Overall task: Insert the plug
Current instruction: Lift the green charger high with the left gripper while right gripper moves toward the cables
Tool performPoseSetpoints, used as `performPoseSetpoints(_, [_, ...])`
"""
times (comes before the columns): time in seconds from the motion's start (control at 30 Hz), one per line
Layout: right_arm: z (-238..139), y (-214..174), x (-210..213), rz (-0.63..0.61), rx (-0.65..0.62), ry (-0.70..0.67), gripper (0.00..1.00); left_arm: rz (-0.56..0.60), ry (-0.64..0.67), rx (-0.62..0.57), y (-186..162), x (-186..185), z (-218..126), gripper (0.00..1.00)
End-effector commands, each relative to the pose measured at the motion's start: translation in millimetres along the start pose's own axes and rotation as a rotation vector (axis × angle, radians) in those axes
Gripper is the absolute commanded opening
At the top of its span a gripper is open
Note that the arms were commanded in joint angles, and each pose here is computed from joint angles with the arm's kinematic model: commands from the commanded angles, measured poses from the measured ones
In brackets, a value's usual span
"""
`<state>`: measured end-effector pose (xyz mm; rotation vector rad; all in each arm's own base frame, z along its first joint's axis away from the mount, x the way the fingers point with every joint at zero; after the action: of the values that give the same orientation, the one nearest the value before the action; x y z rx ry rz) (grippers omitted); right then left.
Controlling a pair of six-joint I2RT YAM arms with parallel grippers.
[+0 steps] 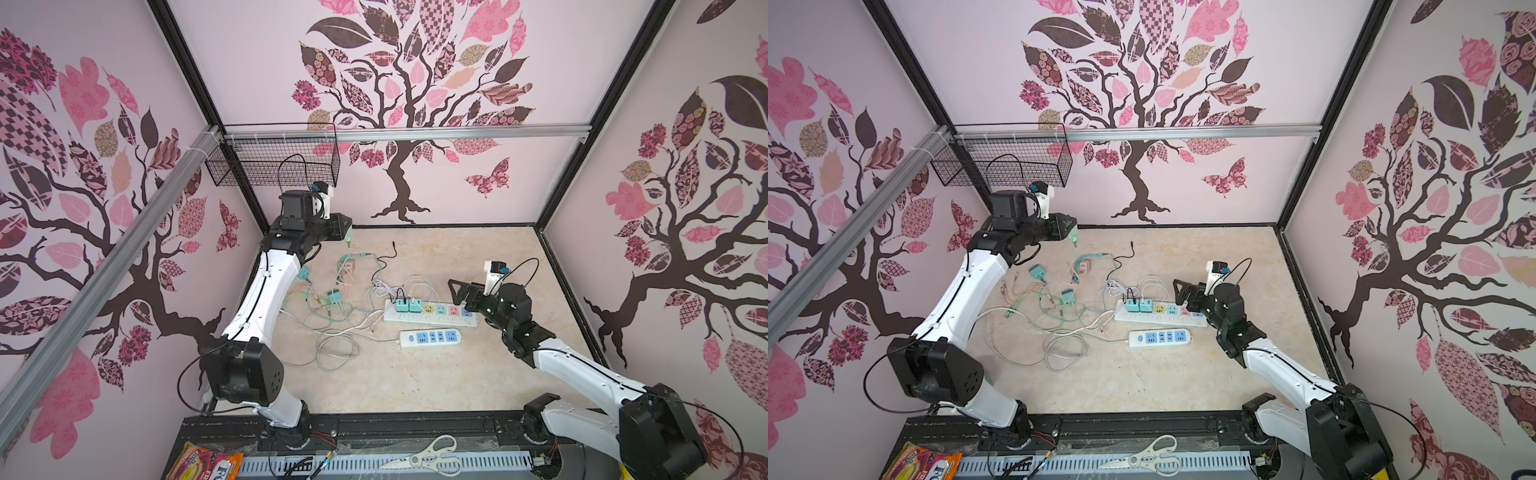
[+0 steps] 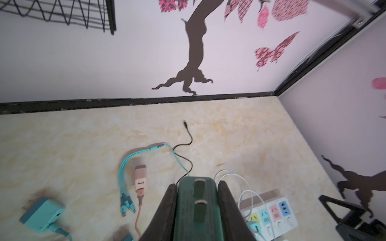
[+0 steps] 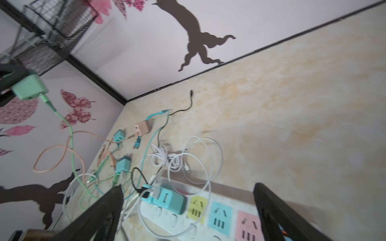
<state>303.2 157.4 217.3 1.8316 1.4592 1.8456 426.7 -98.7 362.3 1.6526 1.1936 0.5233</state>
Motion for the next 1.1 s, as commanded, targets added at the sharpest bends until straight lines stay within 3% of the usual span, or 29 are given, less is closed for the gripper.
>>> performPoseSetpoints(0.0, [9.3,-6.2,55.5,-0.167,0.053,0.214,1.00,-0.112,-0.087,-0.156,30.9,-17.5,-22.7,0.00])
performPoseSetpoints(0.13, [20.4,-33.5,97.7,-0.293,0.139,0.368,1.00,-0.196,-0.061,-0.219,50.9,-21.2,-46.1,0.00])
performPoseSetpoints(0.4, [59.9,-62.0,140.9,-0.342,0.211,0.499,0.98,-0.317,-0.318,-0.466,113.5,-52.7,-105.9,0.00])
performPoseSetpoints(0.53, [78.9,-62.9,150.1,-0.352,0.230,0.519,0.97,-0.252,-0.340,-0.544,144.1,-70.9,-145.7,0.00])
performPoseSetpoints(0.83, [116.1,-59.9,179.2,-0.334,0.288,0.573,0.94,-0.057,-0.355,-0.721,173.3,-100.8,-212.0,0.00])
performPoseSetpoints(0.97, [124.8,-61.0,194.8,-0.333,0.291,0.616,0.93,0.038,-0.320,-0.856,193.6,-118.8,-265.1,0.00])
performPoseSetpoints(1.07, [124.5,-56.5,205.1,-0.346,0.268,0.648,0.93,0.087,-0.212,-0.919,192.9,-117.8,-288.0,0.00])
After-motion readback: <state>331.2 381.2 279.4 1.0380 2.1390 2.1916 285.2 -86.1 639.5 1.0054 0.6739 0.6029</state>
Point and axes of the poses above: each gripper's point midway between its finger pads, its own z axis out along the fingers, its own x axis along the line the jaws close on, y = z × x, the point moved 4 cm from there along -z, back along the fingers, and after that the axes turned 11 degrees about z, right-handed, at the moved point
